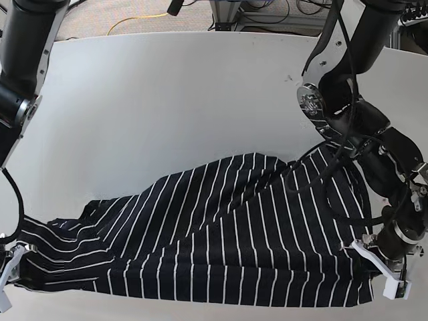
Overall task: Fold the T-shirt properly
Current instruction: 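Lift the shirt with both grippers and sweep it across the table, then lay the shirt flat, pulling both grippers apart along its edge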
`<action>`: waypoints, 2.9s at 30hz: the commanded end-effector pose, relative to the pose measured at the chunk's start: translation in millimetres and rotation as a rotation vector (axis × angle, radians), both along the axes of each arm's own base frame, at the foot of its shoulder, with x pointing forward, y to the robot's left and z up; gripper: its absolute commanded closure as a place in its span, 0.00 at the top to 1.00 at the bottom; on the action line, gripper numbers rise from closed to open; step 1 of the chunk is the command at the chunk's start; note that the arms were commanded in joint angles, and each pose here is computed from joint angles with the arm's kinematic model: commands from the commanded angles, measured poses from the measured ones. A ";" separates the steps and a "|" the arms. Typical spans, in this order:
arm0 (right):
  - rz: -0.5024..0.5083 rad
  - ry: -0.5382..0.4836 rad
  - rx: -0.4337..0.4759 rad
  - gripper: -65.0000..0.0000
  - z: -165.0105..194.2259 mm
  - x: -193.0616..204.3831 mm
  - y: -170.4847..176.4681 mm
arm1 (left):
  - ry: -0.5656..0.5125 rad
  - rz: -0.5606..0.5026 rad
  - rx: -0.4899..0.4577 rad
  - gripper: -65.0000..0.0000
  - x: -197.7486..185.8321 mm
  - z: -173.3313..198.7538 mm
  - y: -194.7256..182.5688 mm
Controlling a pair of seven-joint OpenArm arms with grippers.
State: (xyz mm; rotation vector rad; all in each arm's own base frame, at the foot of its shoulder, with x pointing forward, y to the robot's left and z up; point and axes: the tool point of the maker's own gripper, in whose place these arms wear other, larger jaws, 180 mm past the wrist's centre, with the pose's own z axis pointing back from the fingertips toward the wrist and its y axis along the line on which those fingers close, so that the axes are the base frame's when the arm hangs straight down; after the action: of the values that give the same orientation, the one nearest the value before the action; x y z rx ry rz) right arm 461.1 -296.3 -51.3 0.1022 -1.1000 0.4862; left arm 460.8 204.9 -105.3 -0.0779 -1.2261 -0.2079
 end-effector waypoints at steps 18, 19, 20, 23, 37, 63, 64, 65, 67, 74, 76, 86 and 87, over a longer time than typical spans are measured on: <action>-0.008 -0.103 -0.117 0.00 99.9 7.6 -10.3 | -0.332 0.150 0.079 0.01 -15.5 164.8 69.9; -0.011 -0.115 -0.105 0.00 103.4 6.3 -12.0 | -0.302 0.149 0.082 0.01 -14.1 151.0 69.4; -0.016 -0.128 -0.092 0.00 106.7 5.0 -14.4 | -0.283 0.150 0.086 0.01 -14.3 141.4 69.5; -0.037 -0.133 -0.032 0.00 97.9 1.4 -25.3 | -0.221 0.154 0.105 0.01 -18.2 108.1 68.4; -0.022 0.113 0.168 0.00 -47.3 -21.4 -32.4 | 0.044 0.119 0.105 0.01 -50.7 -25.4 65.2; -0.138 0.467 0.248 0.00 -240.3 -154.3 -31.2 | 0.600 0.114 0.180 0.01 -200.1 -219.0 78.1; -0.138 0.474 0.248 0.00 -242.6 -156.4 -30.6 | 0.609 0.112 0.181 0.01 -202.9 -221.5 77.7; -0.141 0.497 0.247 0.00 -250.0 -163.6 -30.0 | 0.635 0.110 0.183 0.01 -211.6 -228.1 77.7; -0.149 0.537 0.248 0.00 -262.1 -176.7 -30.5 | 0.671 0.107 0.186 0.01 -223.9 -236.6 77.7; -0.147 0.593 0.280 0.00 -284.6 -194.8 -18.8 | 0.729 0.102 0.190 0.02 -243.9 -250.0 78.0; -0.145 0.595 0.287 0.00 -286.2 -195.0 -16.3 | 0.731 0.101 0.189 0.02 -244.9 -250.6 77.7; -0.139 0.599 0.295 0.00 -288.6 -195.1 -12.1 | 0.769 0.056 0.198 0.26 -253.7 -260.6 66.4; -0.137 0.599 0.301 0.00 -289.7 -195.1 -10.1 | 0.775 0.052 0.199 0.29 -255.7 -262.0 65.5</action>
State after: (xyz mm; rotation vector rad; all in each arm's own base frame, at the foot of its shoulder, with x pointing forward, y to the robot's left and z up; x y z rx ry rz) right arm 254.4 -300.3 -357.3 0.4212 -0.5187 0.1306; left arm 204.7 262.7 -374.0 0.0135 -0.4261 -0.2136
